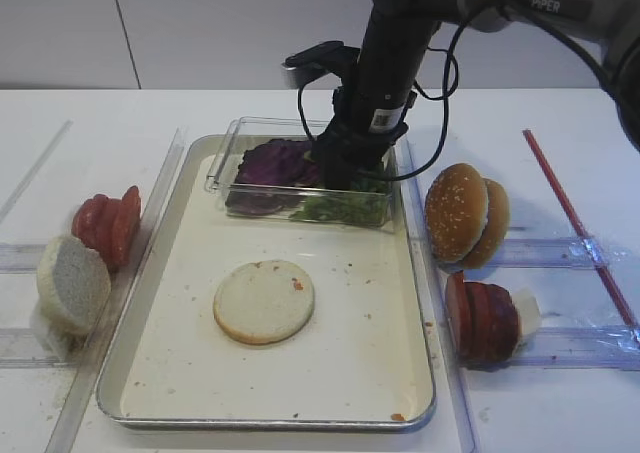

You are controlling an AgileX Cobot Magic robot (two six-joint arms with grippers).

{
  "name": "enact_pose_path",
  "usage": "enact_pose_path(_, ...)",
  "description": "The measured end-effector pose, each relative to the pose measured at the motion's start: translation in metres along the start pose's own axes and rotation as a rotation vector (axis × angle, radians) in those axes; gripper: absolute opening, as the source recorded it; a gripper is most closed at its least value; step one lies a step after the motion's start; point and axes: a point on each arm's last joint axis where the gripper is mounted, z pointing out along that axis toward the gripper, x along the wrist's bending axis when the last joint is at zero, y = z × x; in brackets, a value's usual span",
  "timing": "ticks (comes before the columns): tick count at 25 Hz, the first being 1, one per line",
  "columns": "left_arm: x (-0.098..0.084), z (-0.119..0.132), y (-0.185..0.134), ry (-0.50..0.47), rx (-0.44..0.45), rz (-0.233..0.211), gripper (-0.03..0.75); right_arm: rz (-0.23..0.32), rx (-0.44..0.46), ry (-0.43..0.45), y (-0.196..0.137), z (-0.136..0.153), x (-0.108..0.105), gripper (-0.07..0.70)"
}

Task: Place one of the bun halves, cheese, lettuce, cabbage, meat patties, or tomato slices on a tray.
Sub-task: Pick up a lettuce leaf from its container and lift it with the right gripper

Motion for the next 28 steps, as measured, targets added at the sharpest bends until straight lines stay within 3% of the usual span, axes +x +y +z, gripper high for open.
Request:
enact_pose_path(6, 0.000, 0.000, 0.000, 0.000, 0.000, 0.000, 0.492, -0.004, 0.013, -0.023, -0.001, 0.000, -0.002, 0.361)
enact_pose_path(15, 0.000, 0.000, 0.000, 0.000, 0.000, 0.000, 0.492, -0.010, 0.021, -0.037, -0.002, 0.000, -0.003, 0.085)
enact_pose_path(28, 0.000, 0.000, 0.000, 0.000, 0.000, 0.000, 0.492, -0.027, -0.063, -0.079, 0.013, -0.027, -0.004, 0.071)
